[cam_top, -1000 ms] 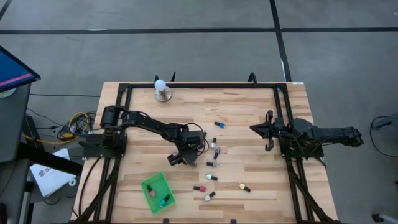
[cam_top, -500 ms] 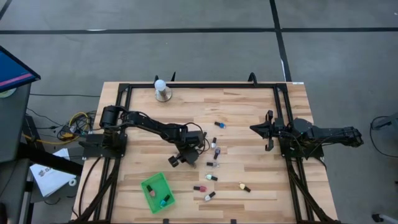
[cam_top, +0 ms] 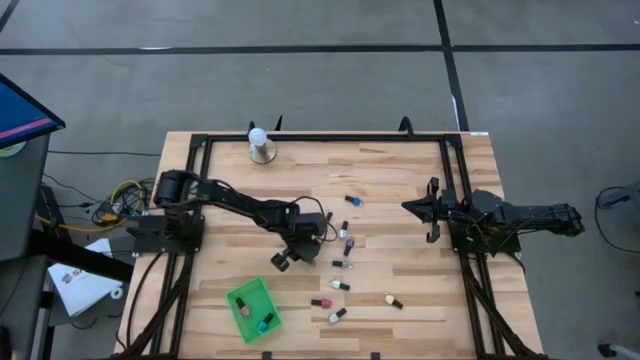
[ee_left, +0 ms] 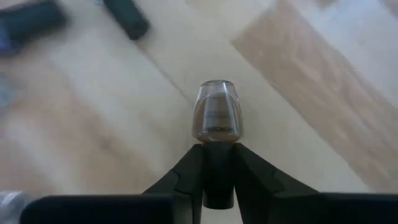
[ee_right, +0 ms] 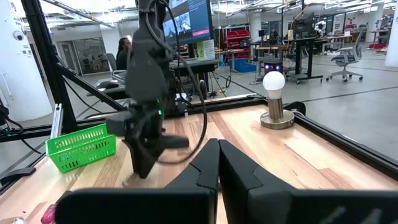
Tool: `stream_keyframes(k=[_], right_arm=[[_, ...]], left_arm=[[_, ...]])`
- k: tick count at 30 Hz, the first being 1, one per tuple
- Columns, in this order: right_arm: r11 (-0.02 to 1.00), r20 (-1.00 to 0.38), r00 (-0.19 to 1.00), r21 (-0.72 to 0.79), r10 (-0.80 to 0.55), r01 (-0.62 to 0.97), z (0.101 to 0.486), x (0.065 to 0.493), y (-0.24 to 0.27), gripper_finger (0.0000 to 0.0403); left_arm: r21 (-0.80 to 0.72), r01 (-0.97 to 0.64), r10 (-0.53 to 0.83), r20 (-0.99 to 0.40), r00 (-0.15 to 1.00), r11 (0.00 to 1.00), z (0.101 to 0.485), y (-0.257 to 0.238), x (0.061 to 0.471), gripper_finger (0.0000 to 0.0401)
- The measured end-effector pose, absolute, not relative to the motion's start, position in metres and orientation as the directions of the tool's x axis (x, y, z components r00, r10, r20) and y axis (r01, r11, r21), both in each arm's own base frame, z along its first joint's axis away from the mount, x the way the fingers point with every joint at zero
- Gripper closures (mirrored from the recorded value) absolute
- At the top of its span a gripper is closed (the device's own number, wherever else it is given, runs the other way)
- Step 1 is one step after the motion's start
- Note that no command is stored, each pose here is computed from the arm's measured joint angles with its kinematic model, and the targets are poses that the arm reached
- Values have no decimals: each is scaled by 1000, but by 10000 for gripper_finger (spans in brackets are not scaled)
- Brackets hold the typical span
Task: Pick & Place Nail Polish
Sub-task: Put the black brown nail polish bottle into the green basket
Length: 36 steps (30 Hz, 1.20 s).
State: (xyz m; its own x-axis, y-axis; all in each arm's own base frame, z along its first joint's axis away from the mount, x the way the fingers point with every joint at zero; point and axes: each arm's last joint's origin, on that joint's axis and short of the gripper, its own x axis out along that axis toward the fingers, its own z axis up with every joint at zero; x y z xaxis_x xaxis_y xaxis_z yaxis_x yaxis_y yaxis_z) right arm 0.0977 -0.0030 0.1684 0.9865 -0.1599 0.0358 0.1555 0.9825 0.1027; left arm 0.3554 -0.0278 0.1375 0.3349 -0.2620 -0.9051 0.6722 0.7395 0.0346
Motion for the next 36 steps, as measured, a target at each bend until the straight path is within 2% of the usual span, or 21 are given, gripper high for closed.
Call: stream_keyframes(k=[7, 12, 15, 19, 24, 32, 36], right_arm=[[982, 35, 986, 103, -160, 156, 168, 98, -3, 403], [983, 36, 986, 101, -160, 156, 168, 98, -3, 403], [983, 35, 986, 101, -160, 156, 168, 98, -3, 403], [983, 35, 986, 101, -160, 156, 168, 98, -3, 403], [983, 36, 986, 101, -160, 156, 168, 98, -3, 403], [985, 35, 986, 77, -160, 157, 168, 98, -3, 403], [985, 36, 986, 77, -160, 157, 169, 98, -3, 403]], left_arm=[[102, 478, -183, -838, 514, 872, 203, -41, 341, 344], [1, 330, -212, -764, 609, 944, 253, -58, 315, 344], [-78, 287, -248, -738, 627, 955, 275, -73, 295, 344], [-155, 256, -281, -754, 593, 954, 288, -97, 267, 344], [-230, 199, -300, -820, 488, 953, 285, -126, 241, 344], [-156, 226, -241, -874, 422, 962, 266, -157, 232, 344], [-159, 241, -237, -909, 343, 957, 244, -163, 230, 344]])
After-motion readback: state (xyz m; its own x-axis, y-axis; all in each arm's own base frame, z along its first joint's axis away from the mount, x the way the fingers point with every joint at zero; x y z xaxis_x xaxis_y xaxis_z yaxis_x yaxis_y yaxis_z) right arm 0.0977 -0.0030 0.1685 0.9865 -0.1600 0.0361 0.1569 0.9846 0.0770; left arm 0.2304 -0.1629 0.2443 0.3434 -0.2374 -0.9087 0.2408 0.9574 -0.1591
